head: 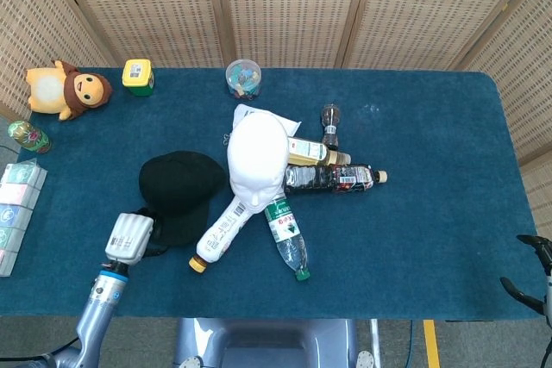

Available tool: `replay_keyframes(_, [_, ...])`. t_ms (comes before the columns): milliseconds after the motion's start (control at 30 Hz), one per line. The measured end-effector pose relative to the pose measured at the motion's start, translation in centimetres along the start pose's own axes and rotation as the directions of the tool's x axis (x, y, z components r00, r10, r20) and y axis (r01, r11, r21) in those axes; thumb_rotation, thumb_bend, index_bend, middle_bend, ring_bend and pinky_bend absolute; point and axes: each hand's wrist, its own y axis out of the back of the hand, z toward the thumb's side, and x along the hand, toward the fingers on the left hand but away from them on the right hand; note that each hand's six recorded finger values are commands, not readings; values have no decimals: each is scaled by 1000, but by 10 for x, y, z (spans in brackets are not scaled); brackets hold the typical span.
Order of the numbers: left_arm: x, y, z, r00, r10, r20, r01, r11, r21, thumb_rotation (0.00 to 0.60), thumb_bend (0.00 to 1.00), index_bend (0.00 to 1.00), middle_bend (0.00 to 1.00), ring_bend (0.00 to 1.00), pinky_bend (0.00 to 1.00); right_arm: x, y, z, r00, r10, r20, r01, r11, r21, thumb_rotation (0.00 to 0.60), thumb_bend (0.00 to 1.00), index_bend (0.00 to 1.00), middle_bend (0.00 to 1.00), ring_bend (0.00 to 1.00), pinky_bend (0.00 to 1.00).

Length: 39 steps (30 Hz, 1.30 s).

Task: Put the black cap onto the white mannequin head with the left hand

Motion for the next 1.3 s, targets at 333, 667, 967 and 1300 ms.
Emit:
replay_keyframes(333, [49, 43, -7, 991, 130, -20, -131, 990, -48, 600, 147, 607, 499, 362, 571, 0, 4, 6, 1000, -7, -7, 7, 1000, 13, 600, 114, 291, 356, 408, 406])
replay_keyframes(667, [91, 49, -25, 986, 159, -57, -163, 985, -64, 600, 190, 468, 367, 262, 457, -1, 7, 14, 1000, -7, -21, 8, 1000, 25, 600, 115, 291, 356, 408, 408])
replay_keyframes(967, [108, 41, -18, 993, 116, -28, -118, 988, -100, 600, 449, 442, 320, 228, 472, -6, 5, 20, 999, 1, -34, -1, 1000, 25, 600, 114, 291, 356, 408, 411])
replay_keyframes(1300, [105, 57, -22, 978, 211, -1, -210, 974, -82, 600, 595, 711, 473, 429, 753, -7, 3, 21, 999, 2, -37, -1, 1000, 13, 600, 116, 291, 356, 408, 411])
